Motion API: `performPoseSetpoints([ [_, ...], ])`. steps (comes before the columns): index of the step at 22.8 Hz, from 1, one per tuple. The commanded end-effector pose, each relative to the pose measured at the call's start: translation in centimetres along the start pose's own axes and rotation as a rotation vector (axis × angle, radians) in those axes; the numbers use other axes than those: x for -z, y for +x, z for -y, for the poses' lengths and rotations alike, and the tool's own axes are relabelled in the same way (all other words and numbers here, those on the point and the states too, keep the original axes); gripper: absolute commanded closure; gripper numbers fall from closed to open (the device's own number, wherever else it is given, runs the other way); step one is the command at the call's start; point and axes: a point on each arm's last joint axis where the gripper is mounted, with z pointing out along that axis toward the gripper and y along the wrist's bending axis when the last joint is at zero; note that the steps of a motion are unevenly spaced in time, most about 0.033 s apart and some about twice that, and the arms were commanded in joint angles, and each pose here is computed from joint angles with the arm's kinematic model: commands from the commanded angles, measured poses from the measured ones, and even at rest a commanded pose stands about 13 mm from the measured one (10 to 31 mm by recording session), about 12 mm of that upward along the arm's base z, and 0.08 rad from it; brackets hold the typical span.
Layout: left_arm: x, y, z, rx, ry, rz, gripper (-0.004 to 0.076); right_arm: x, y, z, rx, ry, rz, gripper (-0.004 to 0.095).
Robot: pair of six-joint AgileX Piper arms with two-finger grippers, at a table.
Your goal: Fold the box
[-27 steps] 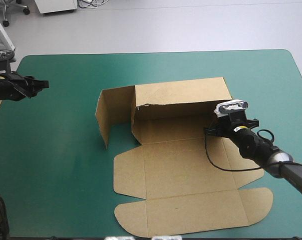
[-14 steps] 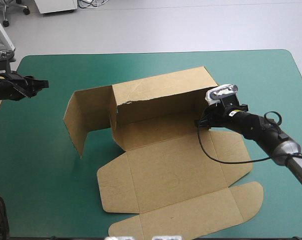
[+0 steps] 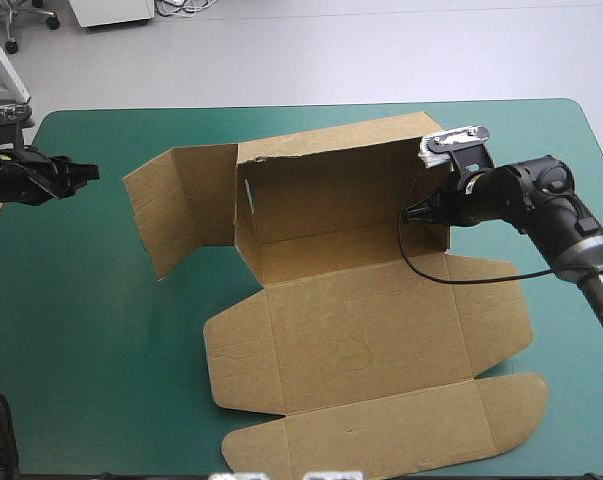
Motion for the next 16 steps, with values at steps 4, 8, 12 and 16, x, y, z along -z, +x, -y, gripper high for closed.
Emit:
performPoseSetpoints([
  [4, 2.1, -1.0, 0.9, 0.019, 0.028, 0.104, 0.0428, 0.4, -1.6, -0.1, -0.025, -0.011, -0.161, 0.0927],
  [8, 2.1, -0.9, 0.9, 0.021, 0.035, 0.098, 0.0428, -1.2, -1.8, 0.1, -0.037, 0.004, -0.265, 0.0927],
  [12, 2.0, -0.7, 1.0, 0.020, 0.044, 0.074, 0.0428, -3.4, -2.0, 0.5, -0.053, 0.043, -0.309, 0.0927],
  [16, 2.0, -0.2, 1.3, 0.020, 0.069, 0.016, 0.0428, -5.3, -2.0, 0.7, -0.047, 0.054, -0.319, 0.0889],
])
